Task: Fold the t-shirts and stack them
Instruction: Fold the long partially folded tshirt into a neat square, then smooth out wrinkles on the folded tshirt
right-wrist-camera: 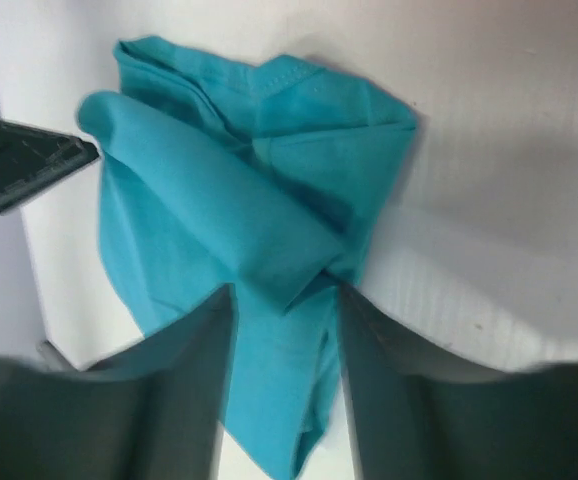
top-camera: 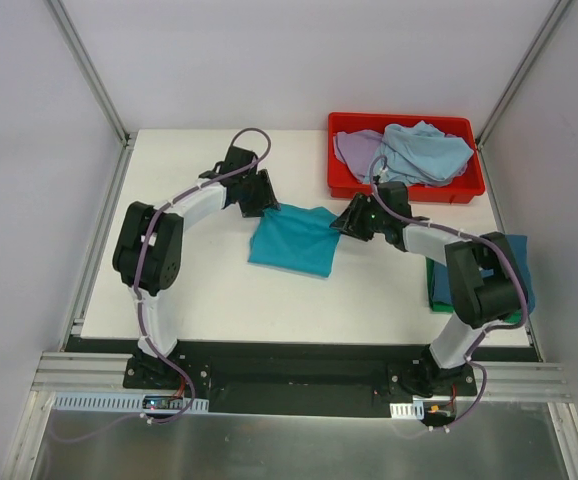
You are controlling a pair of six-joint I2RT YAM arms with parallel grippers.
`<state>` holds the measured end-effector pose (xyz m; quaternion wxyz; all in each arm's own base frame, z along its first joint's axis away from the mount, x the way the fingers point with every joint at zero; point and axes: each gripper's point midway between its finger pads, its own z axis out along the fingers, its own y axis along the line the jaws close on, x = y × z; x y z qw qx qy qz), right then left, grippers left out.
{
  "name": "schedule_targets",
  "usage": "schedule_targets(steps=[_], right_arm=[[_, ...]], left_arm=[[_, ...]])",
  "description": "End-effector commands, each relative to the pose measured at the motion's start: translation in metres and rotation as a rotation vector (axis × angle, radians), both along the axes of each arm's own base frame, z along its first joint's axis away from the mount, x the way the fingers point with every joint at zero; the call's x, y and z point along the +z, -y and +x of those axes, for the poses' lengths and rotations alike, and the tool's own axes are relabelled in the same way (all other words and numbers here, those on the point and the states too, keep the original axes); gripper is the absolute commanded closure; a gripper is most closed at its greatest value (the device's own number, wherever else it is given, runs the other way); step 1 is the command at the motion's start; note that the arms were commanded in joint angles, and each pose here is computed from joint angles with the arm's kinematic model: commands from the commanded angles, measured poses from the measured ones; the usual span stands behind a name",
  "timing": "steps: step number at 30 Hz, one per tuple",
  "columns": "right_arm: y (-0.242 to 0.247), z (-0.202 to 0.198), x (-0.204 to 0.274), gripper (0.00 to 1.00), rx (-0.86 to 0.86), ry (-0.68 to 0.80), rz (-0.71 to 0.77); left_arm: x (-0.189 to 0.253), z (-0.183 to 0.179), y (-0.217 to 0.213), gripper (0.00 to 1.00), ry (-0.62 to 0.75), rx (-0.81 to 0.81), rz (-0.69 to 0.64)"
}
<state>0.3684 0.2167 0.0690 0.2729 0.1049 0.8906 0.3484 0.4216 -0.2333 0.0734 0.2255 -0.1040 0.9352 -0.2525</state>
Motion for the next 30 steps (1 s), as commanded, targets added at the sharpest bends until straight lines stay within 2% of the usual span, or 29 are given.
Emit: schedule_targets(steps=[1,2,4,6,9,12,16,22,25,30], right_arm=[[-0.015,0.018,0.045,0.38,0.090,0.133,0.068],[-0.016,0.015,0.051,0.25,0.102,0.145,0.064],[-0.012,0.006,0.059,0.01,0.106,0.153,0.036],[-0.009,-0.009,0.062,0.04,0.110,0.150,0.011],[-0.015,-0.033,0.063,0.04,0.148,0.152,-0.008],[-0.034,-0.044,0.066,0.04,0.211,0.155,0.037],[-0.054,-0.030,0.064,0.04,0.247,0.155,0.085],[-0.063,0.020,0.028,0.04,0.222,0.119,0.025],[-0.066,0.034,-0.001,0.04,0.214,0.051,0.001],[-0.063,0.030,-0.035,0.04,0.205,-0.039,-0.023]], left_arm=[[0.043,0.019,0.005,0.36,0.113,-0.026,-0.041],[0.052,0.017,0.006,0.26,0.127,-0.032,-0.055],[0.067,0.009,0.008,0.12,0.149,-0.049,-0.076],[0.076,-0.003,0.011,0.01,0.162,-0.076,-0.092],[0.076,-0.023,0.022,0.01,0.152,-0.136,-0.133],[0.073,-0.030,0.036,0.01,0.131,-0.184,-0.192],[0.064,-0.020,0.051,0.01,0.101,-0.220,-0.232],[0.014,0.010,0.048,0.01,0.047,-0.173,-0.164],[-0.015,0.008,0.049,0.01,-0.054,-0.174,-0.209],[-0.046,-0.006,0.042,0.01,-0.135,-0.141,-0.180]])
